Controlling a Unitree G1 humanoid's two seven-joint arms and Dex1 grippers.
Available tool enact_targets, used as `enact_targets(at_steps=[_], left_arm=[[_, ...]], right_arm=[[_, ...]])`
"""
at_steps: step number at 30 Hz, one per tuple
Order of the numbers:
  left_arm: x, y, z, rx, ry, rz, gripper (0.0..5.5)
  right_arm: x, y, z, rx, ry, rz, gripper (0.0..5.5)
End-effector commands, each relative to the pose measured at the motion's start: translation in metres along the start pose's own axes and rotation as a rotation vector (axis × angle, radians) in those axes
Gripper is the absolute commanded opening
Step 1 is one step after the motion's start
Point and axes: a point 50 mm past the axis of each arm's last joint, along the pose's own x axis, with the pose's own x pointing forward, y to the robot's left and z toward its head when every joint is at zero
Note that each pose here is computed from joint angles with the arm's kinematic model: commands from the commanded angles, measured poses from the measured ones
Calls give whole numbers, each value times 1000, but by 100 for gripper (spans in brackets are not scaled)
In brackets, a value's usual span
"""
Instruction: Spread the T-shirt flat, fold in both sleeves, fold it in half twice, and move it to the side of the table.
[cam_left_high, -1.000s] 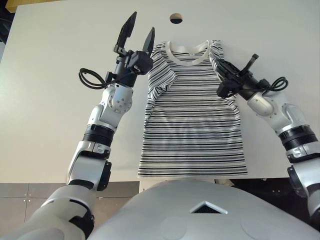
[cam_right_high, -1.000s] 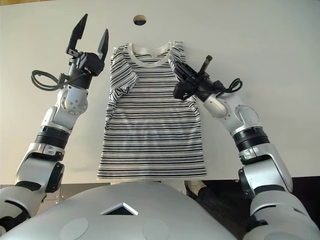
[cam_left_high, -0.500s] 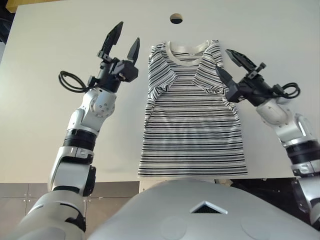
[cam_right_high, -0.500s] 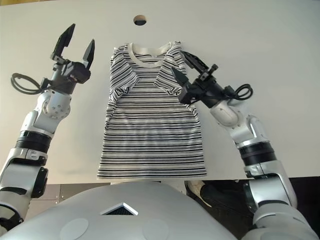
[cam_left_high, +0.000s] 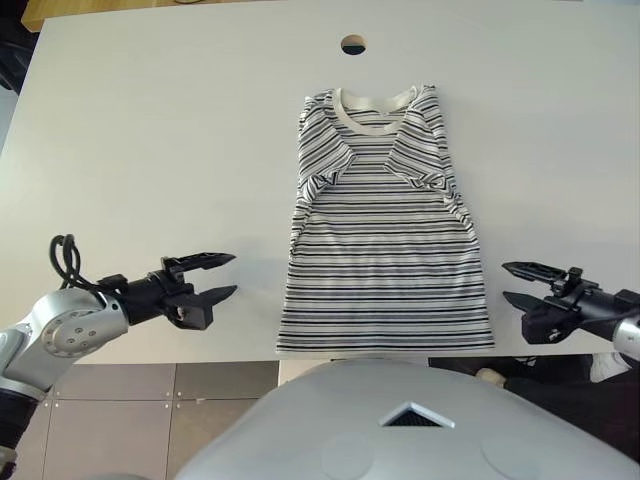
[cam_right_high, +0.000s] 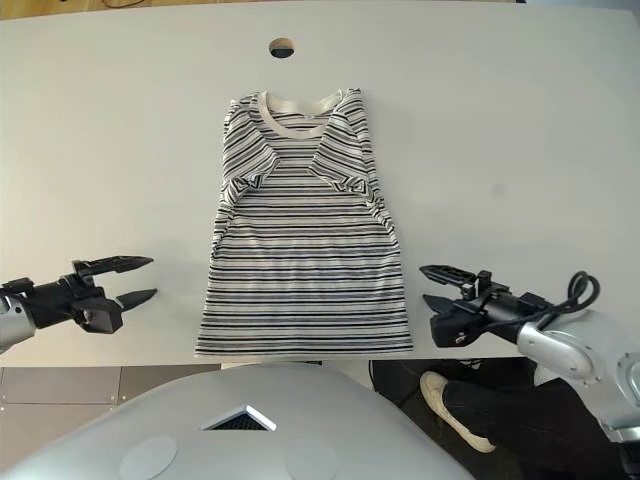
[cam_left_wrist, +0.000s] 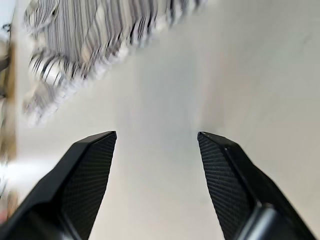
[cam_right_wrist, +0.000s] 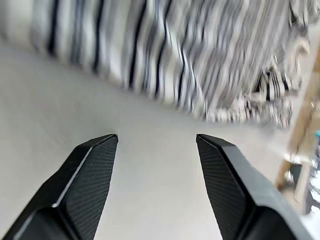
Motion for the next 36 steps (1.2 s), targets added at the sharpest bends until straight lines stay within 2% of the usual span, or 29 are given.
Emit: enact_targets(at_steps=[1,10,18,19,32,36], left_arm=[[18,1,27,27,-157,-110,303],[39,-2,31,53,-253,-237,303],[38,-14,41,28,-333,-306,303],[38,-14,41,29,-342,-306,307],[50,-14,30,-7,-356,-245,91],[50,-14,40,-66,-424,-220,22]], right_arm=[[4,1,14,-39,-107,163,292],[14,4,20,-40,-193,228,292],[25,4,29,-52,-251,232,292],[25,5,30,-49,-258,236,266],[23,14,32,0,-300,243,16],[21,12,32,15,-301,222,10]])
